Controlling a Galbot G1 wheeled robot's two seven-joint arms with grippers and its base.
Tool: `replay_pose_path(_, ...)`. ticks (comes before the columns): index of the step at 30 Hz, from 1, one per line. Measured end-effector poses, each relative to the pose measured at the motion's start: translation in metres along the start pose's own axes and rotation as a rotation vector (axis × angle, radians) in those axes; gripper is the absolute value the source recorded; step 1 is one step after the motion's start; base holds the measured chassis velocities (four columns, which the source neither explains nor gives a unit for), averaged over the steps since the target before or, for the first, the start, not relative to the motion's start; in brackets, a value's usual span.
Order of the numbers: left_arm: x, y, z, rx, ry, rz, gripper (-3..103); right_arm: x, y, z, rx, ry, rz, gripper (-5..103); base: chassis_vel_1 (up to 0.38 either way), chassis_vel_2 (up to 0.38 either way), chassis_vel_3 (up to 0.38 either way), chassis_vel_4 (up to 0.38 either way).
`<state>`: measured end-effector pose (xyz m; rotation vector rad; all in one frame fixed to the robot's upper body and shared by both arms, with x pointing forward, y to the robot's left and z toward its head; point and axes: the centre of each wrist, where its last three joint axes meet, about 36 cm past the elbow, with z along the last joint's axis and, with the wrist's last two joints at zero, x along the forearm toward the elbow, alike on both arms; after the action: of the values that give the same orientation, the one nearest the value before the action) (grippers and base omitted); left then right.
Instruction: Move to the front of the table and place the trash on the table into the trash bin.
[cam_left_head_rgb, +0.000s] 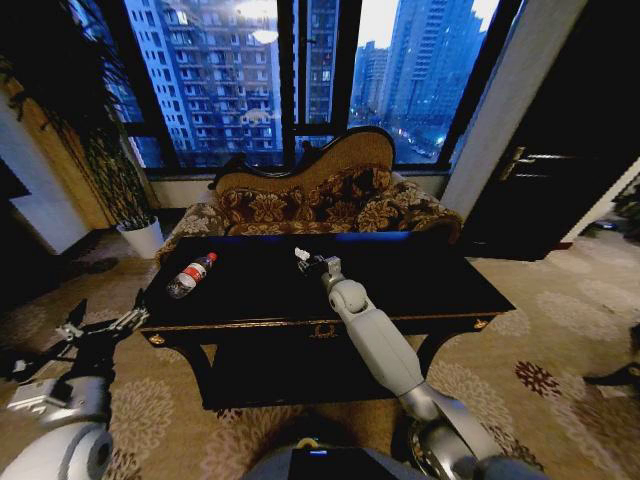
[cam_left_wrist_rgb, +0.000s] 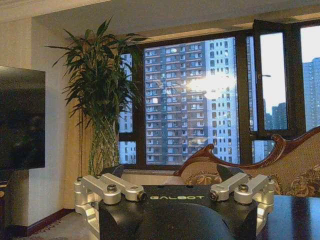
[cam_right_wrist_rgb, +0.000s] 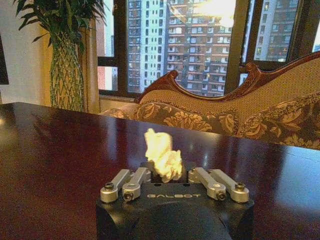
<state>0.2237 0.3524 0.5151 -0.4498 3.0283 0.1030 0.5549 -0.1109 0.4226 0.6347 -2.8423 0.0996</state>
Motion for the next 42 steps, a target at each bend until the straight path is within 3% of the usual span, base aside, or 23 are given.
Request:
replay_pose_path(1, 0.000, 0.000, 0.000, 0.000, 0.000, 0.000, 100, 0.000, 0.000, 0.000, 0.000, 0.000, 0.000, 33, 0.000, 0.000, 0.000, 0.000)
replay_pose_path(2, 0.000, 0.000, 0.000, 0.000, 0.000, 0.000, 100, 0.001, -0.001, 0.000, 0.002, -0.002, 0.003, 22, 0.000, 0.000, 0.000, 0.000)
replay_pose_path(5, 0.000, 0.000, 0.000, 0.001, -0.001, 0.000, 100, 0.003, -0.003, 0.000, 0.002, -0.005, 0.007, 17, 0.000, 0.000, 0.000, 0.000)
replay_pose_path(9, 0.000, 0.000, -0.001, 0.002, -0.005, 0.001, 100, 0.009, -0.005, 0.000, -0.005, -0.017, 0.012, 1, 0.000, 0.000, 0.000, 0.000)
replay_pose_path(14, -0.001, 0.000, -0.002, 0.006, -0.010, -0.006, 100, 0.022, -0.010, -0.016, -0.020, -0.060, 0.024, 1, 0.000, 0.000, 0.000, 0.000)
replay_pose_path(21, -0.003, 0.001, -0.005, 0.016, -0.023, -0.009, 100, 0.071, -0.054, -0.040, -0.057, -0.146, 0.120, 1, 0.000, 0.000, 0.000, 0.000)
replay_pose_path(31, -0.009, -0.001, -0.005, 0.022, -0.033, 0.003, 100, 0.131, -0.099, -0.025, -0.056, -0.167, 0.276, 1, 0.000, 0.000, 0.000, 0.000)
replay_pose_path(36, -0.014, 0.000, -0.004, 0.029, -0.036, 0.000, 100, 0.144, -0.103, -0.011, -0.062, -0.193, 0.314, 1, 0.000, 0.000, 0.000, 0.000)
replay_pose_path(42, -0.020, 0.001, -0.003, 0.040, -0.031, 0.008, 100, 0.158, -0.088, 0.014, -0.092, -0.215, 0.307, 1, 0.000, 0.000, 0.000, 0.000)
